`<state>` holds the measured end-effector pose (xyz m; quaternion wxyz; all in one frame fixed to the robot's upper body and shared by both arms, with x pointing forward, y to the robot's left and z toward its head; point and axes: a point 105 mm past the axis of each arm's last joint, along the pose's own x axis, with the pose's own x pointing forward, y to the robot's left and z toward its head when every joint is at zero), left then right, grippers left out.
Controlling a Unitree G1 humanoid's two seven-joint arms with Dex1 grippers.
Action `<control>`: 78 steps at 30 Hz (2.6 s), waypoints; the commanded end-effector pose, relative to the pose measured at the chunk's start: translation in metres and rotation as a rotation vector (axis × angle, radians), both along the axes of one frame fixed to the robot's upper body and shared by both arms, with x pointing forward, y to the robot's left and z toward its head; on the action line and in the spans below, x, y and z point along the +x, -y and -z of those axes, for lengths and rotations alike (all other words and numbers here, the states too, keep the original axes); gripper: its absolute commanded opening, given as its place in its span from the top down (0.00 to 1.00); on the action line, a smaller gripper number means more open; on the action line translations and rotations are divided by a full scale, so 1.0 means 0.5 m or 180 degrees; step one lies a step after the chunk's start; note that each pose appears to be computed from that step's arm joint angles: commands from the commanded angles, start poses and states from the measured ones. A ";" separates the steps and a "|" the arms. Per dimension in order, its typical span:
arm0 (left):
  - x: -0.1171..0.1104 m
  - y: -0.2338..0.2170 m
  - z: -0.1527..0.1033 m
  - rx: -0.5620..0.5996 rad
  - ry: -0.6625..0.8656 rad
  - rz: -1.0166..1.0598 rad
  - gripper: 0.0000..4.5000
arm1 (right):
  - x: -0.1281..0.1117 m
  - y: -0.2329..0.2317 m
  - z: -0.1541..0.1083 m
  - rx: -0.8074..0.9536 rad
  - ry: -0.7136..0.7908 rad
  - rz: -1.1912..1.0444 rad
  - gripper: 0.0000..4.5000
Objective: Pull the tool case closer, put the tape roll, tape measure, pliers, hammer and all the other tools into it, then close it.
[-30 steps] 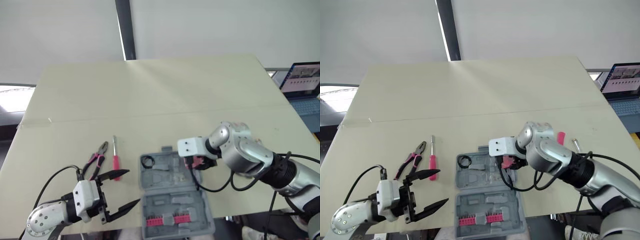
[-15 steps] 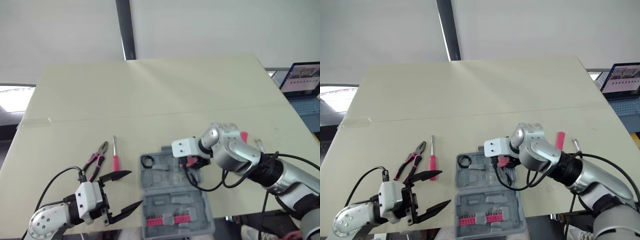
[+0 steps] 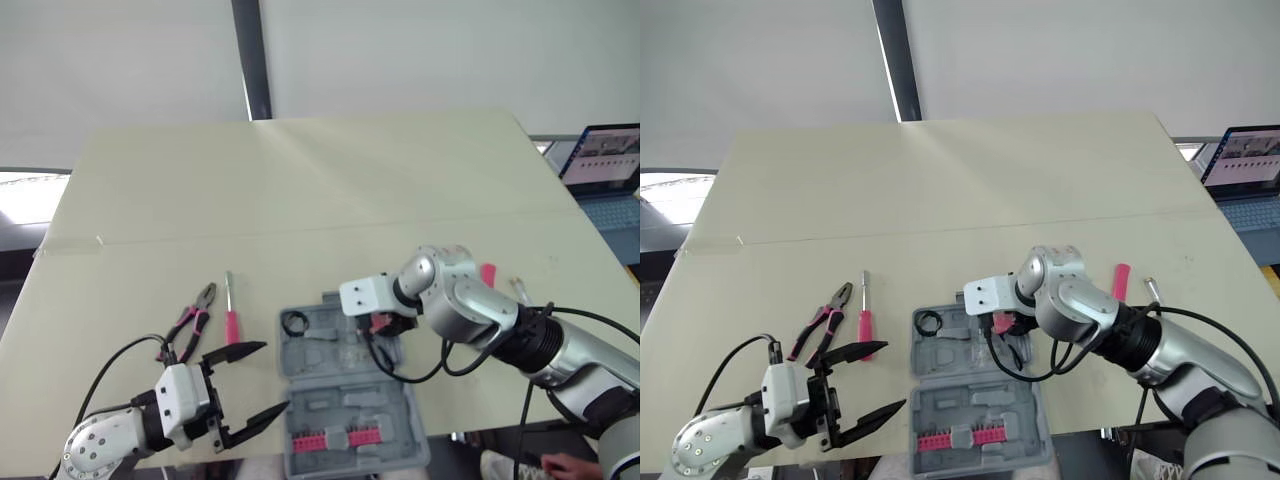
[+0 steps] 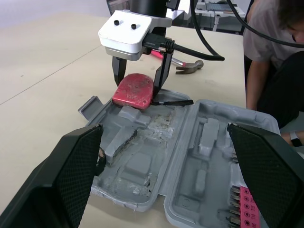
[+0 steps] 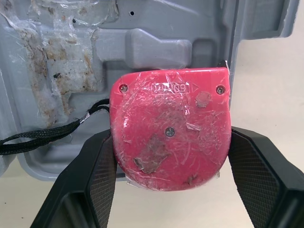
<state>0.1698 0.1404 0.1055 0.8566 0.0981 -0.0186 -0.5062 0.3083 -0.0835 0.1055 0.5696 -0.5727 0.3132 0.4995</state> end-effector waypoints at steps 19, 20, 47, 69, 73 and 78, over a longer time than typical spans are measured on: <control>0.002 0.018 -0.011 -0.0052 0.0133 0.0099 0.00 | -0.011 0.032 -0.114 0.1008 0.0012 0.0201 0.02; 0.002 0.018 -0.011 -0.0052 0.0135 0.0100 0.00 | -0.010 0.038 -0.115 0.1150 0.0025 0.0183 0.13; 0.005 0.005 -0.013 0.0035 0.0169 0.0094 0.00 | -0.037 0.083 -0.024 0.2864 -0.0312 0.0169 0.77; -0.003 0.003 -0.027 0.0085 0.0150 0.0068 0.00 | 0.006 0.093 0.048 0.2710 -0.0179 0.0241 0.77; -0.003 0.005 -0.032 0.0085 0.0158 0.0064 0.00 | 0.000 0.098 0.066 0.2640 -0.0237 0.0253 0.77; -0.003 0.007 -0.034 0.0078 0.0152 0.0061 0.00 | -0.008 0.100 0.087 0.2498 -0.0376 0.0295 0.77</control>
